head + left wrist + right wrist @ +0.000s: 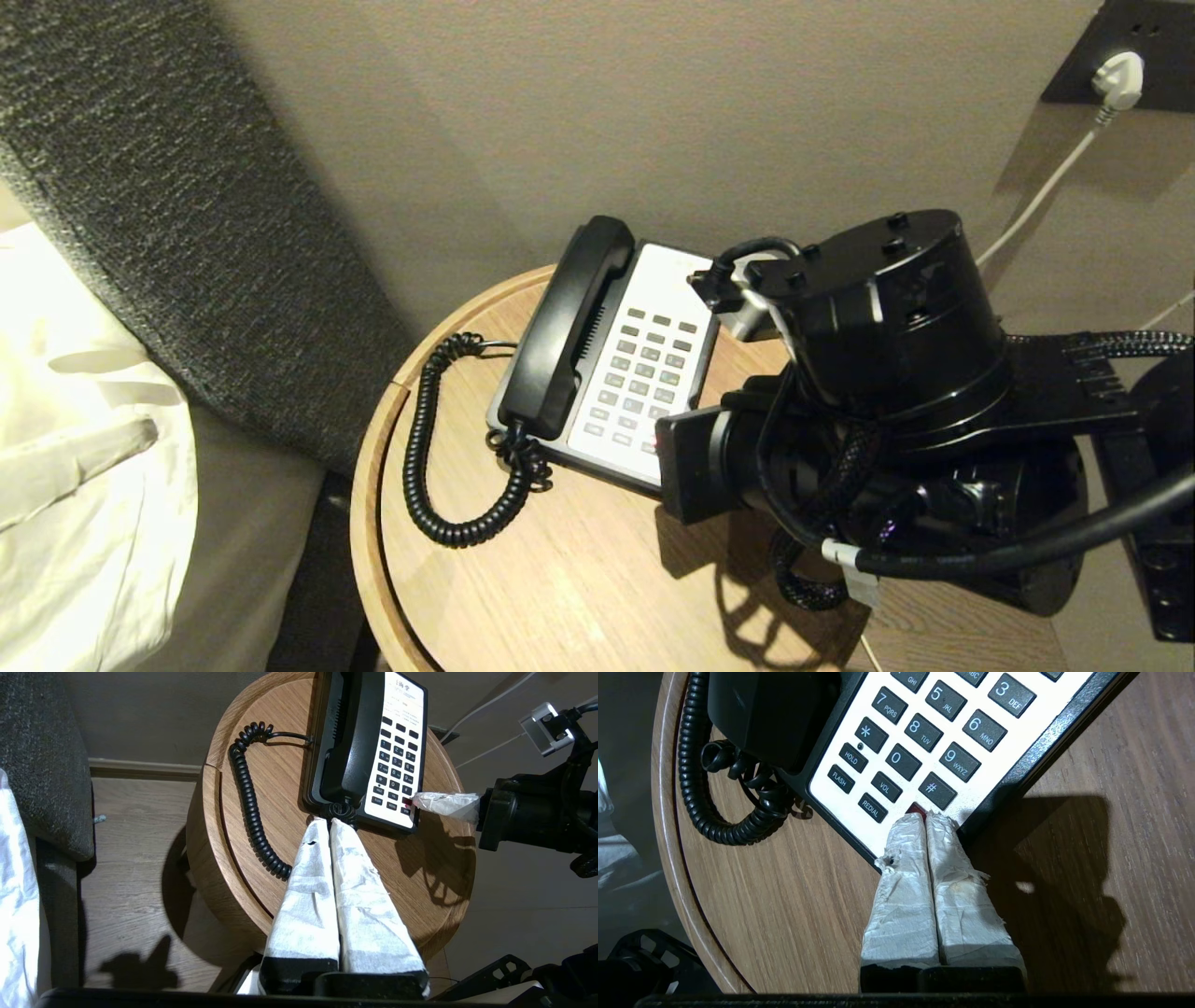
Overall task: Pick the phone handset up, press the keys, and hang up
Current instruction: End the call using the dial pad
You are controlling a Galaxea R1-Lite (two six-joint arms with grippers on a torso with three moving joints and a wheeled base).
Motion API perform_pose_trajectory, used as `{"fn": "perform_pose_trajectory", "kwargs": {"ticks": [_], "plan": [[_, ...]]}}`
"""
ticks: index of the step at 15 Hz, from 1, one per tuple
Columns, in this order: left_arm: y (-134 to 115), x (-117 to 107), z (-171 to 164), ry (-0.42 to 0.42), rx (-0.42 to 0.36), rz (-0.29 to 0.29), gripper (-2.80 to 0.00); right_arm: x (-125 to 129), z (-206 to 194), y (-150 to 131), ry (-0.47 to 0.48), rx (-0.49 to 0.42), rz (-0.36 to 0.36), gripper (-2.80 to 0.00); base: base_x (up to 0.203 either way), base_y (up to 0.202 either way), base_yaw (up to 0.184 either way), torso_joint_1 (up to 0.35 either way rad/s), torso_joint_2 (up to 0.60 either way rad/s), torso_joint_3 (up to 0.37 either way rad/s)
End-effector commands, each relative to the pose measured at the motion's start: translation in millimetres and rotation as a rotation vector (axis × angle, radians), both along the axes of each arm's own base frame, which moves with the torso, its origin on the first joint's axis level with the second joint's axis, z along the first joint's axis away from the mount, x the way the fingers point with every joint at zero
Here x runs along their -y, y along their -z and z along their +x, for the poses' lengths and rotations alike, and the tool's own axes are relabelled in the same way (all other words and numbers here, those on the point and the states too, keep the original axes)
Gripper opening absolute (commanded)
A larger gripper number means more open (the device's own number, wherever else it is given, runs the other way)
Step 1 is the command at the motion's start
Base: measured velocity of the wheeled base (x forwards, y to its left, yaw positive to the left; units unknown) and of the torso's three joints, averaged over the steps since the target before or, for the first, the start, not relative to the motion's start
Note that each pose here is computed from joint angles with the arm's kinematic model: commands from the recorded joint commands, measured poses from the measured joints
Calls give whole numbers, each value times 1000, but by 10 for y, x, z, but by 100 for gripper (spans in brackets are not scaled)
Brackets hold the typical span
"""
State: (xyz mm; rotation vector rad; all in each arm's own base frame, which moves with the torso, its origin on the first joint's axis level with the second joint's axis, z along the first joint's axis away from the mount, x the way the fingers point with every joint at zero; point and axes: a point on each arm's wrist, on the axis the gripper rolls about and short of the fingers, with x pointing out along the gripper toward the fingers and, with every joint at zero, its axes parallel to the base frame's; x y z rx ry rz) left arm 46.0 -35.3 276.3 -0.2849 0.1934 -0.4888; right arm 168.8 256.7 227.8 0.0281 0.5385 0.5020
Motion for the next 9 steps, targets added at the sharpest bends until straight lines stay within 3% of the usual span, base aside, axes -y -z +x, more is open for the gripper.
{"fn": "perform_pose_trajectory", "kwargs": {"ticks": [1, 9], "plan": [[27, -9, -9, -2, -4, 0, -280, -16, 0, 17, -1, -5, -2, -280, 0, 0, 0, 0, 0, 0], [37, -19, -22, 6, -2, -3, -280, -21, 1, 52, -8, -16, -9, -280, 0, 0, 0, 0, 0, 0]]}}
